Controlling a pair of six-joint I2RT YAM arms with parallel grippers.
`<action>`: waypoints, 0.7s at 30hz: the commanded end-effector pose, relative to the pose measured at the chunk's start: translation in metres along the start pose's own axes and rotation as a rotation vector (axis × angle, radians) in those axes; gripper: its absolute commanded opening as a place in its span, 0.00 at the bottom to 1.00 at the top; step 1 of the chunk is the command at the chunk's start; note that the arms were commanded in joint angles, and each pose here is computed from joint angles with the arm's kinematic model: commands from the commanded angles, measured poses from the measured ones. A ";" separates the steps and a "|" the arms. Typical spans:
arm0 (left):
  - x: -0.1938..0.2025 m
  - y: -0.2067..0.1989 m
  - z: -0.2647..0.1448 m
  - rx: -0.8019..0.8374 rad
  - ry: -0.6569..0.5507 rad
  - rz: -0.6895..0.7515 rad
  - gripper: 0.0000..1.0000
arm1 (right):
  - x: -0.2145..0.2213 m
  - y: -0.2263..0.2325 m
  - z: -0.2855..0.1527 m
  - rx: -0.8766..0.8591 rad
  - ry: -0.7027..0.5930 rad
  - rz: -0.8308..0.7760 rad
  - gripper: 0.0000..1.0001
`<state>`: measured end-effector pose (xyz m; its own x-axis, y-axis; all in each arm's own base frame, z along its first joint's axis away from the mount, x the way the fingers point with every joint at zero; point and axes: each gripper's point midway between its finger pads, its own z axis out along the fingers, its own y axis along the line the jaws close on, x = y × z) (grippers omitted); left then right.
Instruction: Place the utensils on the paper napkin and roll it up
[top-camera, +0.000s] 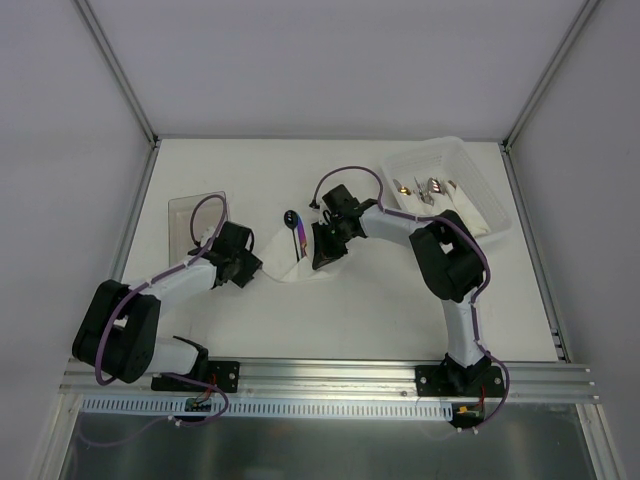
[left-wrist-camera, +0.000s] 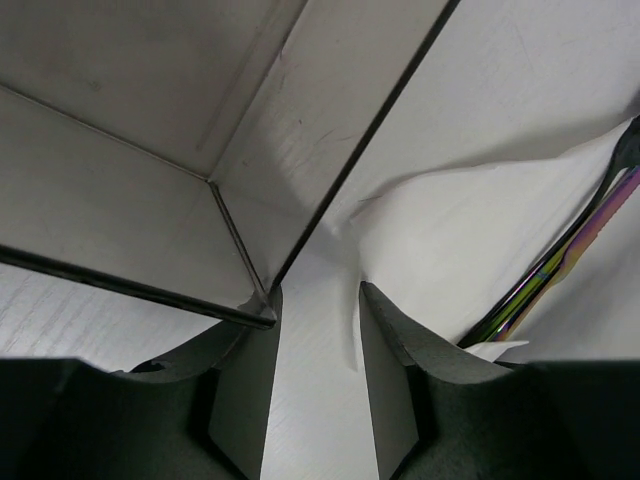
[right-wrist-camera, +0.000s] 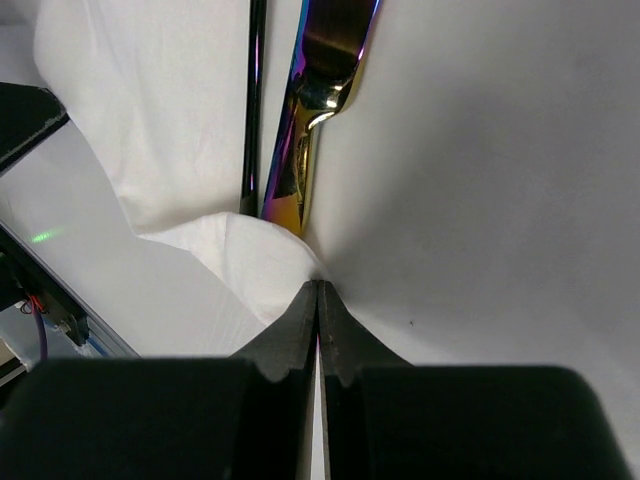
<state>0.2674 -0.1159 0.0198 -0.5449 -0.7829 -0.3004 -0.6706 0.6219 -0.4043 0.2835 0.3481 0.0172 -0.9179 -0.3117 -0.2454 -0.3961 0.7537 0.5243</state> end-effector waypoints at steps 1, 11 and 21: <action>-0.009 0.012 0.006 -0.017 -0.054 -0.037 0.38 | 0.008 -0.023 0.010 0.093 0.030 0.021 0.03; -0.009 0.005 0.020 0.018 -0.061 -0.055 0.38 | 0.008 -0.027 0.011 0.109 0.034 0.021 0.03; -0.013 0.001 0.016 0.057 -0.092 -0.050 0.37 | 0.008 -0.029 0.011 0.115 0.036 0.027 0.03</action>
<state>0.2946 -0.1203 0.0223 -0.4686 -0.8184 -0.3326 -0.6296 0.5735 -0.5241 0.2840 0.3477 0.0167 -0.9195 -0.3117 -0.2397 -0.3927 0.7573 0.5217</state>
